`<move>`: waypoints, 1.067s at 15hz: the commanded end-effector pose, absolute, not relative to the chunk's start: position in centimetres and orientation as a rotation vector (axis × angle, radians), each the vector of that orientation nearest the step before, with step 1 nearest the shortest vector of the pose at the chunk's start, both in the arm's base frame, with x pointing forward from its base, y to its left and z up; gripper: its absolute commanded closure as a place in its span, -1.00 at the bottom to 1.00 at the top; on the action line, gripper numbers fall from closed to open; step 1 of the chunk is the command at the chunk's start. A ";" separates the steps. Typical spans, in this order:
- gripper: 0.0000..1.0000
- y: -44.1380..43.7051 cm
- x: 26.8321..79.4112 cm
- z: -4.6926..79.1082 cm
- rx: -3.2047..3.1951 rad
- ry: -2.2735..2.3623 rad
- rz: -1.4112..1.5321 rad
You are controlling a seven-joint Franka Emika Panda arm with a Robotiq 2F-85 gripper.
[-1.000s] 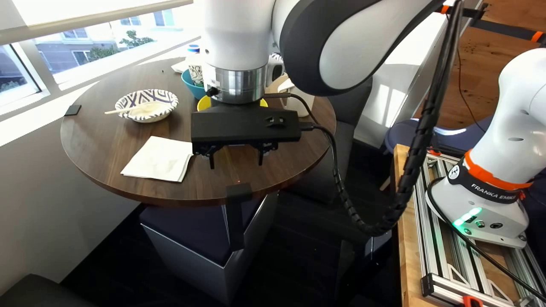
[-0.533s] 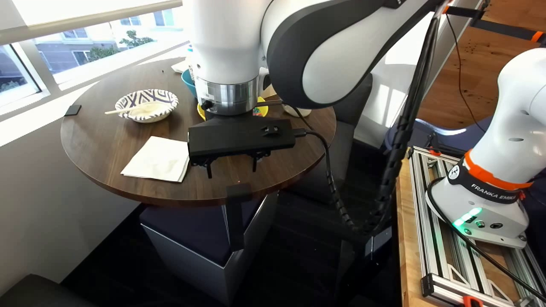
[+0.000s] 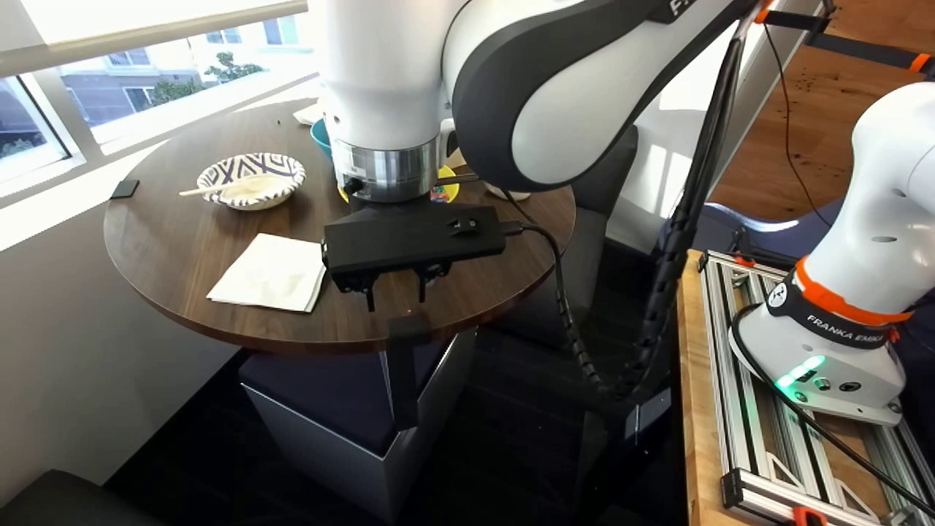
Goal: Pick up the small white object from the table and put it in the paper cup
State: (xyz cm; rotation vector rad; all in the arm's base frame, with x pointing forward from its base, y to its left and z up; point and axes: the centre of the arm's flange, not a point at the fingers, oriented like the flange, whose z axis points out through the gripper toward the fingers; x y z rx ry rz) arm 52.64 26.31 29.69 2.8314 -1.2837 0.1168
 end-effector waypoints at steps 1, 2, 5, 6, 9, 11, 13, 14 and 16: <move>-0.19 26.8 53.0 28.7 2.860 -1.252 0.120; -0.18 26.9 53.0 28.6 2.863 -1.245 0.117; -0.11 27.2 52.9 28.2 2.870 -1.222 0.107; -0.10 27.3 52.9 28.0 2.869 -1.218 0.101; 0.05 27.2 52.9 27.8 2.872 -1.216 0.092; 0.27 27.1 53.0 27.9 2.874 -1.216 0.096; 0.64 27.1 53.1 27.9 2.876 -1.218 0.102; 0.64 27.0 53.1 27.9 2.876 -1.219 0.101; 1.00 26.9 53.3 27.9 2.876 -1.225 0.106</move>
